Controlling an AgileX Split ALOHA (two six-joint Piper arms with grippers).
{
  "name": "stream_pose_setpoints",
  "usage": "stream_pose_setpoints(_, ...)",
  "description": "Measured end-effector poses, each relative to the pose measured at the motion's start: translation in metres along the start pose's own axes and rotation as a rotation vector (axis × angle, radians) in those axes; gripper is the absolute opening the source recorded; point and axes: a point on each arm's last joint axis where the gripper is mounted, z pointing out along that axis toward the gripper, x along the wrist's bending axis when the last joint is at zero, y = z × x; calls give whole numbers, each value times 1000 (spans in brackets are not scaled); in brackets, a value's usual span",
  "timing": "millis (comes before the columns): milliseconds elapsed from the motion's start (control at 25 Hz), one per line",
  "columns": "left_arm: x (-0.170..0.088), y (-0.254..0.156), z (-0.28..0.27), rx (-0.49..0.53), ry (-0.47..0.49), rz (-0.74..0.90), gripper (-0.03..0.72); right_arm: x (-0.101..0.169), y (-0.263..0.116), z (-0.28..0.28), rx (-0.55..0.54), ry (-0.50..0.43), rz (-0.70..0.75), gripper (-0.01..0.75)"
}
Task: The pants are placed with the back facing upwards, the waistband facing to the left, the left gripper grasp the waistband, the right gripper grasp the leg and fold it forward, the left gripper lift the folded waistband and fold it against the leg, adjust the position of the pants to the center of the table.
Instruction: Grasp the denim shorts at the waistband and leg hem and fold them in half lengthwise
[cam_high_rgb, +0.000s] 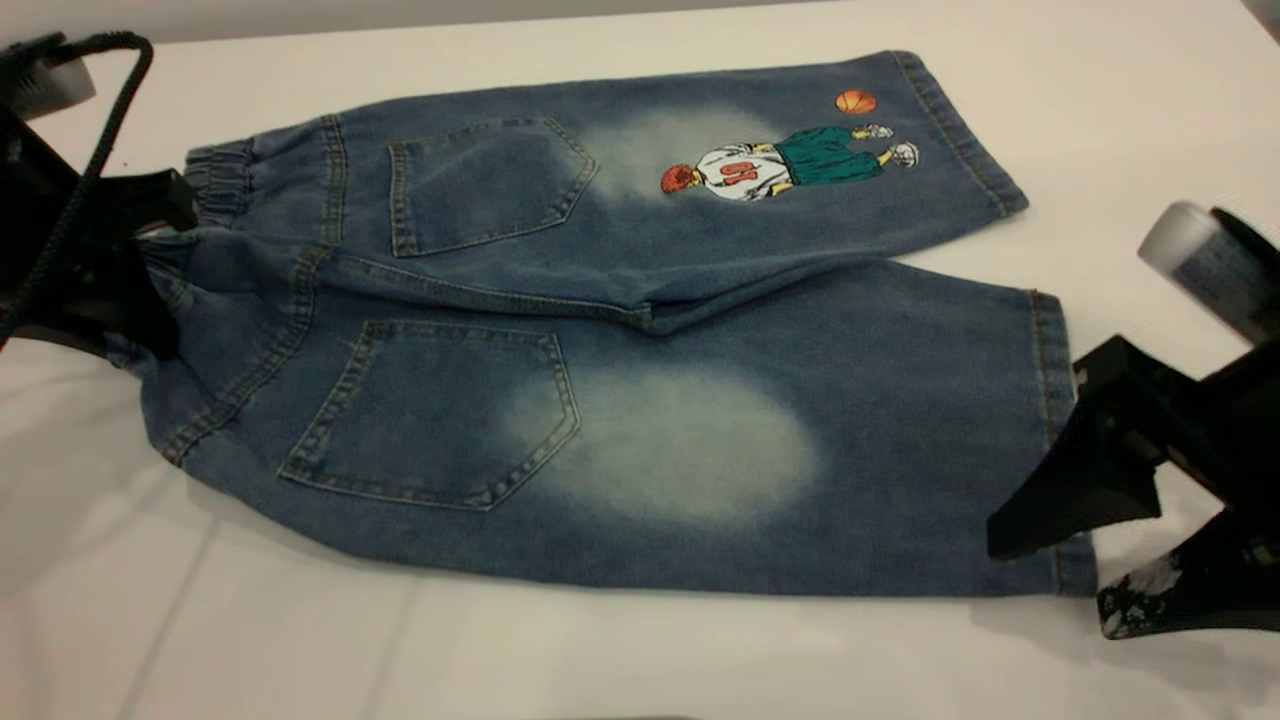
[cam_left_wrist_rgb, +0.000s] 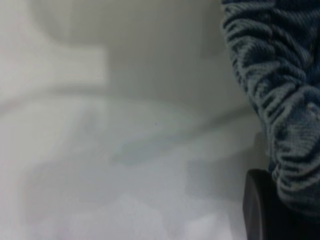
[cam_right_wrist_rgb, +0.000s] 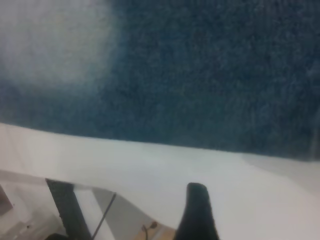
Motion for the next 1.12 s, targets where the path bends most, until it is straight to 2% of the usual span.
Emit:
stream_pose_setpoints(200,0,0,0,0,0,0,93,-4,7,9,-19,11,17,479)
stream_pose_setpoints(640,0,0,0,0,0,1,93,15,40,13,-85,83,-34,459)
stream_pose_setpoints(760,0,0,0,0,0,1,93,15,40,14,-77,83,-26,384)
stream_pose_setpoints(880,0,0,0,1,0,1,93,14,38,15,-64,78,-31,271)
stream_pose_setpoints(1040,0,-1,0,10,-1,1,93,16,36,17,-57,82,-35,79)
stream_pose_setpoints(1120,0,-2,0,21,-2,1,93,18,36,16,-56,112,-35,34)
